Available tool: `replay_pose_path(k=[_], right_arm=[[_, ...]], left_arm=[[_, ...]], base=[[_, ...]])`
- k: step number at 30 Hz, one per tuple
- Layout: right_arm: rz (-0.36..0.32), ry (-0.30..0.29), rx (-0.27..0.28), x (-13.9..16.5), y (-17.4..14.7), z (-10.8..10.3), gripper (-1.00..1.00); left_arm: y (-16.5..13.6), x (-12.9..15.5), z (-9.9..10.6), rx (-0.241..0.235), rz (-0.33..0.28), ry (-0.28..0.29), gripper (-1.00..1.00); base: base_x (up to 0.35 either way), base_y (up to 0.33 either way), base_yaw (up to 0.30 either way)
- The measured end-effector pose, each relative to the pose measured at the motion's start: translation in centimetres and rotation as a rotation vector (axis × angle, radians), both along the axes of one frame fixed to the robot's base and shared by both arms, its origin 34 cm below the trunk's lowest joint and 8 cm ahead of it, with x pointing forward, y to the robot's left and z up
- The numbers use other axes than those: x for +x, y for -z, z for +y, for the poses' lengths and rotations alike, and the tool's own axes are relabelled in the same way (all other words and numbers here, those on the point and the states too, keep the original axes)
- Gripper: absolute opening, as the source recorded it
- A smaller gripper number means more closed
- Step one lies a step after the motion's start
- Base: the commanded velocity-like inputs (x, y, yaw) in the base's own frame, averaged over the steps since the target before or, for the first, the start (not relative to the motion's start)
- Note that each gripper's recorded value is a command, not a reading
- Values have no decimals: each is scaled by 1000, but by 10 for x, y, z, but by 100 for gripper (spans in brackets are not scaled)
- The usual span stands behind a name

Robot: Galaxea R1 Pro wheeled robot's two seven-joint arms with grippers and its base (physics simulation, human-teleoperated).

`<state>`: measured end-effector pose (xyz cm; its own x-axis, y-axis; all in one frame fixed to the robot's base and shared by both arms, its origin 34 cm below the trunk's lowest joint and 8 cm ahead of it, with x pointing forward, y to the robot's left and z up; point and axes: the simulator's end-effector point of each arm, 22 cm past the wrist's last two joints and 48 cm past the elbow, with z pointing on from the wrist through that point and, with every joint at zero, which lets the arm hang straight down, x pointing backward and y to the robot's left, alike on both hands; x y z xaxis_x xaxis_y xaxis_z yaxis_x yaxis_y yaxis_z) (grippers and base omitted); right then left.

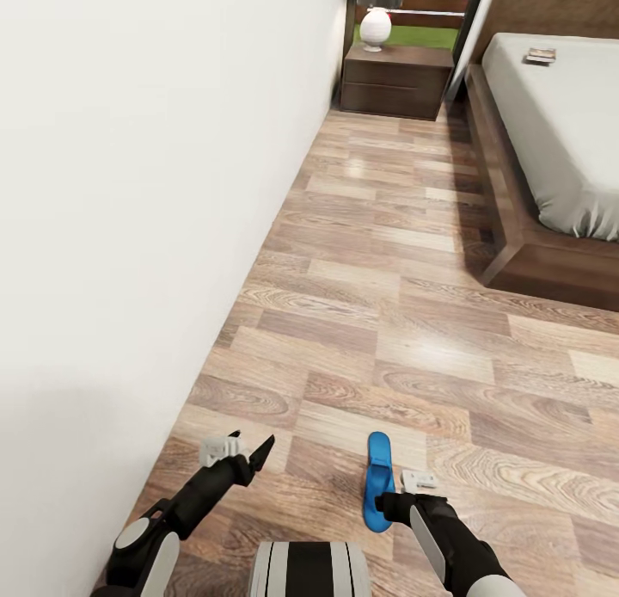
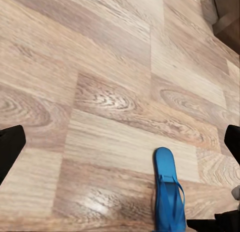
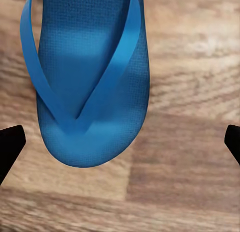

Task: In the bedroom, move the book from the bed onto either nightstand, and place the two sandals side by side next to the bed.

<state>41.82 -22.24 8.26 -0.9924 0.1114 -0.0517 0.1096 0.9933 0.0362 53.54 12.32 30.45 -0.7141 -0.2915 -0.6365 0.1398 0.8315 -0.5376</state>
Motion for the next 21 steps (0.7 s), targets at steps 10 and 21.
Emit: replay_pose_path(k=[10, 21], right_arm=[[0, 0, 0, 0, 0, 0, 100], [0, 0, 0, 0, 0, 0, 100]], left_arm=[[13, 2, 4, 101, 32, -65, 100], [12, 2, 4, 103, 31, -63, 100]], base=[[0, 0, 0], [0, 0, 0]])
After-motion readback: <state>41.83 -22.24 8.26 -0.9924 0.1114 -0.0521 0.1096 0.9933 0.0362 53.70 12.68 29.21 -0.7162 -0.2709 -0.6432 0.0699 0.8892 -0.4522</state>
